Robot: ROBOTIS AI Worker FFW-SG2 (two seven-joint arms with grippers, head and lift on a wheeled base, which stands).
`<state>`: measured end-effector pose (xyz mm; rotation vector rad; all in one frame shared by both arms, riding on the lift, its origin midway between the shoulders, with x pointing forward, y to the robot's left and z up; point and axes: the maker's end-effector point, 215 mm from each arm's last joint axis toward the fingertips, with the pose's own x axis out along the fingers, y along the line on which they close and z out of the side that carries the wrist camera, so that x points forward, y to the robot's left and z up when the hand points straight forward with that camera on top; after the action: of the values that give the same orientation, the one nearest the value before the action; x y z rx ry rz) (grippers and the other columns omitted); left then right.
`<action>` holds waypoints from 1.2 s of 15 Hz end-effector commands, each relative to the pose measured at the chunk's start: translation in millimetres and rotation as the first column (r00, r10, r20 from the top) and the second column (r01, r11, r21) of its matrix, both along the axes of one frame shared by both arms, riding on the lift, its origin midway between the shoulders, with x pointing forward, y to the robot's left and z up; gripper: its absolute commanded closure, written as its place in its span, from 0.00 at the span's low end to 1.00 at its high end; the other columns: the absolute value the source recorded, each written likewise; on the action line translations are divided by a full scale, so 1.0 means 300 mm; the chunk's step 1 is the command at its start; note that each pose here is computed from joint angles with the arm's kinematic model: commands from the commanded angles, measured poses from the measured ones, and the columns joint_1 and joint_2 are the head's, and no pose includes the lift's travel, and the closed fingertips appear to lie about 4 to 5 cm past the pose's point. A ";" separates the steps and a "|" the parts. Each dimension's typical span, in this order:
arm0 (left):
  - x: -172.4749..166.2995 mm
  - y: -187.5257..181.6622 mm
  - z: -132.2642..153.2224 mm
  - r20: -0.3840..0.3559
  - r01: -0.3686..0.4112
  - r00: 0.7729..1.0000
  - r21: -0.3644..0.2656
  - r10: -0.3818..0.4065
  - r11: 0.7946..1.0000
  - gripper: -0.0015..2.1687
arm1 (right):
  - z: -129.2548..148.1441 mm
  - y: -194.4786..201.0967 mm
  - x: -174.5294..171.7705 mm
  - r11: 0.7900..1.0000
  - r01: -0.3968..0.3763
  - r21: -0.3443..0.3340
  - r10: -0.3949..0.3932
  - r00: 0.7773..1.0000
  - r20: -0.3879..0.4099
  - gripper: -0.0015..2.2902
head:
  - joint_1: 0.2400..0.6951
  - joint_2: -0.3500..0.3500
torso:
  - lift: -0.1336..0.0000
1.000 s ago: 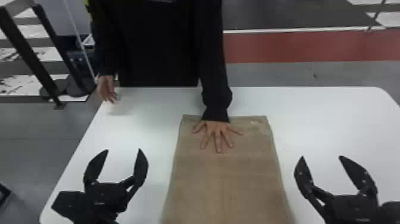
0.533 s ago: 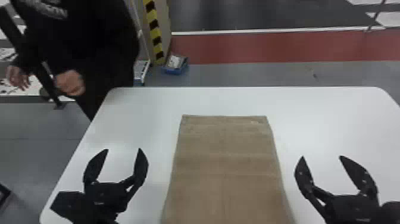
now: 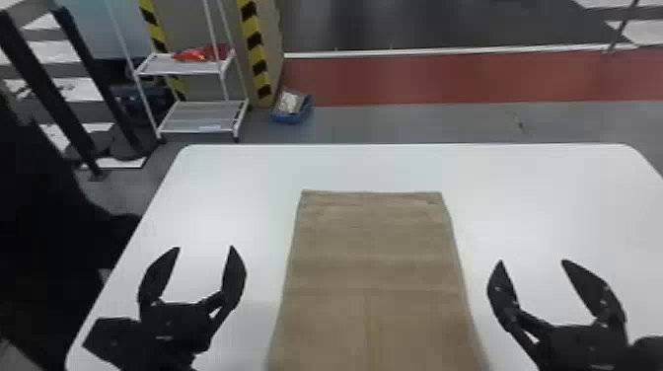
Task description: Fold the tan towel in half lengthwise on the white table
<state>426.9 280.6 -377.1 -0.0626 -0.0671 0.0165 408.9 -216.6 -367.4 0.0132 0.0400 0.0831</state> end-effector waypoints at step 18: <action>0.488 -0.214 0.005 -0.282 0.284 0.915 -0.051 -0.287 0.957 0.09 | -0.049 0.000 0.029 1.000 -0.016 -0.016 0.015 0.999 -0.028 0.06 | 1.00 0.52 | 0.26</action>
<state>561.3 222.3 -375.5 -0.0787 0.2119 -0.2476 416.2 -218.4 -380.5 -0.0028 0.0662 0.0950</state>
